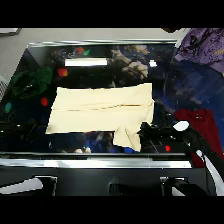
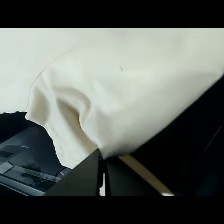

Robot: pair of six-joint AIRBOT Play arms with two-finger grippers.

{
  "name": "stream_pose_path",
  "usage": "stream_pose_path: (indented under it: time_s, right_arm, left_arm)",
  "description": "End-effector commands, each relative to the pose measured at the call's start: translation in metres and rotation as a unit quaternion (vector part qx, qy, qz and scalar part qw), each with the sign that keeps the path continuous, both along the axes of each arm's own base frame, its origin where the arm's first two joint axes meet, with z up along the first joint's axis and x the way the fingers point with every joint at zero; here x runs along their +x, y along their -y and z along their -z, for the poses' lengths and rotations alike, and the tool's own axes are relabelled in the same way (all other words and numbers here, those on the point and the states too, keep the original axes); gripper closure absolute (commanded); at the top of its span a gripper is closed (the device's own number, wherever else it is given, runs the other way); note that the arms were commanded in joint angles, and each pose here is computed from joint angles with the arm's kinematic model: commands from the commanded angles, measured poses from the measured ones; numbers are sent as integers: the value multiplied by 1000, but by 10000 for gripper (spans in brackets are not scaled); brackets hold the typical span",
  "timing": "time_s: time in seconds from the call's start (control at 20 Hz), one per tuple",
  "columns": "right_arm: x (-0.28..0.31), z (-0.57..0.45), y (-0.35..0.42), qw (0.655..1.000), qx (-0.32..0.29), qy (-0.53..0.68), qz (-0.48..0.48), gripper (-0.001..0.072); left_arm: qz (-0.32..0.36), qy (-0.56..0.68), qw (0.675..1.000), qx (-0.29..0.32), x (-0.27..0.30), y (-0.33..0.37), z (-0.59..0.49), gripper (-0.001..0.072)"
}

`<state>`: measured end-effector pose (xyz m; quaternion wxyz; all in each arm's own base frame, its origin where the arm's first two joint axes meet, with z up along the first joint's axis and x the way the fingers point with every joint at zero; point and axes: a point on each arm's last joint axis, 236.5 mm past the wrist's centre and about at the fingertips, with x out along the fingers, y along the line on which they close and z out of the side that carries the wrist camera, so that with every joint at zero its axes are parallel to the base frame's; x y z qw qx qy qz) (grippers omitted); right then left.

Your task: Fold the clothes and pants, and hang the long-sleeved shirts on hangers.

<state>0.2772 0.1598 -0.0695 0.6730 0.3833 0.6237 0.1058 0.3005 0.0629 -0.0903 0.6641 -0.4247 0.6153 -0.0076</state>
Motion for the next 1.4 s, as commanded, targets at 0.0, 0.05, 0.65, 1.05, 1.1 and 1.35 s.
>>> stream_pose_path:
  time_s: [0.0,0.05,0.65,1.05,1.1,1.35]
  right_arm:
    - [1,-2,0,1000,1,2,1,688]
    - [0,-2,0,1000,1,2,1,688]
    - [1,-24,11,999,-24,30,13,689]
    - [-62,-75,52,991,-122,47,6,689]
    - [-66,-84,54,990,-123,62,7,690]
    - [-39,-92,59,982,-141,125,5,690]
  left_arm:
    - [0,12,1000,8,8,3,3,48]
    - [4,12,1000,10,9,6,5,48]
    - [25,-6,1000,-8,5,22,8,688]
    - [-13,43,993,106,-17,6,-61,689]
    - [-18,50,992,110,-19,8,-66,689]
    - [-32,108,987,114,10,14,-85,689]
